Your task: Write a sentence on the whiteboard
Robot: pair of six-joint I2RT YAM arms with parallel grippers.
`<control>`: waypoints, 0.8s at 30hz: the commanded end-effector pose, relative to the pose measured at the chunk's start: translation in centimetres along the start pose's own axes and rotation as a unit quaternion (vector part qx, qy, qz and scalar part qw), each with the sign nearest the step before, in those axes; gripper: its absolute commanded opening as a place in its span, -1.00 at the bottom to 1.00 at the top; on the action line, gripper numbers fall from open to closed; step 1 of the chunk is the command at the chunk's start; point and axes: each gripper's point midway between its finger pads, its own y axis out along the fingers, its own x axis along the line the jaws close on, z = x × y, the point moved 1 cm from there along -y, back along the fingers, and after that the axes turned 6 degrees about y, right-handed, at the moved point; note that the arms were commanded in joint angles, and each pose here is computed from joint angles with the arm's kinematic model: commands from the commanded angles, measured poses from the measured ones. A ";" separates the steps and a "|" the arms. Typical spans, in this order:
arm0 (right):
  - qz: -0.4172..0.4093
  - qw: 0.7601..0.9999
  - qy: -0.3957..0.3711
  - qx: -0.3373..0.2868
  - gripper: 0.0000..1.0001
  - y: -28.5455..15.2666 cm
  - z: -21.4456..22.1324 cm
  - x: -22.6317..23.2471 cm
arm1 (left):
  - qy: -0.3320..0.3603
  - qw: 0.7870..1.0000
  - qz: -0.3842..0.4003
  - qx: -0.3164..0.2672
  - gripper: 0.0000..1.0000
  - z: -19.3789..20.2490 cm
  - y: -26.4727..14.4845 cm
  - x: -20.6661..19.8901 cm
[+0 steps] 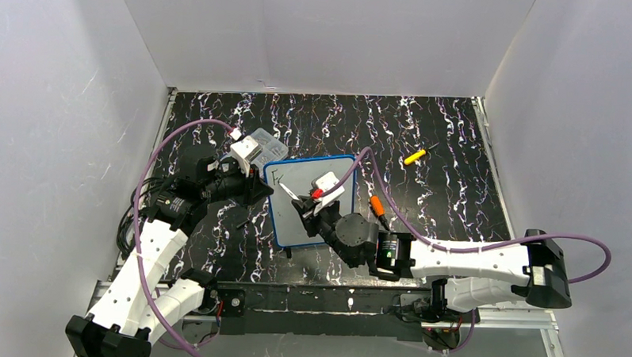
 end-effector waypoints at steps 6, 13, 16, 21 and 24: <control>0.028 1.000 0.010 -0.003 -0.97 -0.5 -0.4 -1.3 | -0.002 1.000 0.007 0.028 -1.00 1.8 0.1 -0.4; 0.037 0.999 0.009 -0.020 -0.97 -0.8 -1.7 -1.8 | -0.002 1.000 0.007 0.028 -1.00 1.8 0.1 -0.4; 0.035 0.999 0.010 -0.029 -0.97 -0.8 -2.3 -1.8 | -0.001 1.000 0.007 0.028 -1.00 1.8 0.1 -0.4; 0.031 0.998 0.011 -0.047 -0.97 -0.7 -3.4 -1.5 | -0.001 1.000 0.008 0.029 -1.00 1.8 0.1 -0.4; 0.031 0.998 0.010 -0.054 -0.97 -0.6 -3.9 -1.4 | -0.001 1.000 0.008 0.029 -1.00 1.8 0.1 -0.4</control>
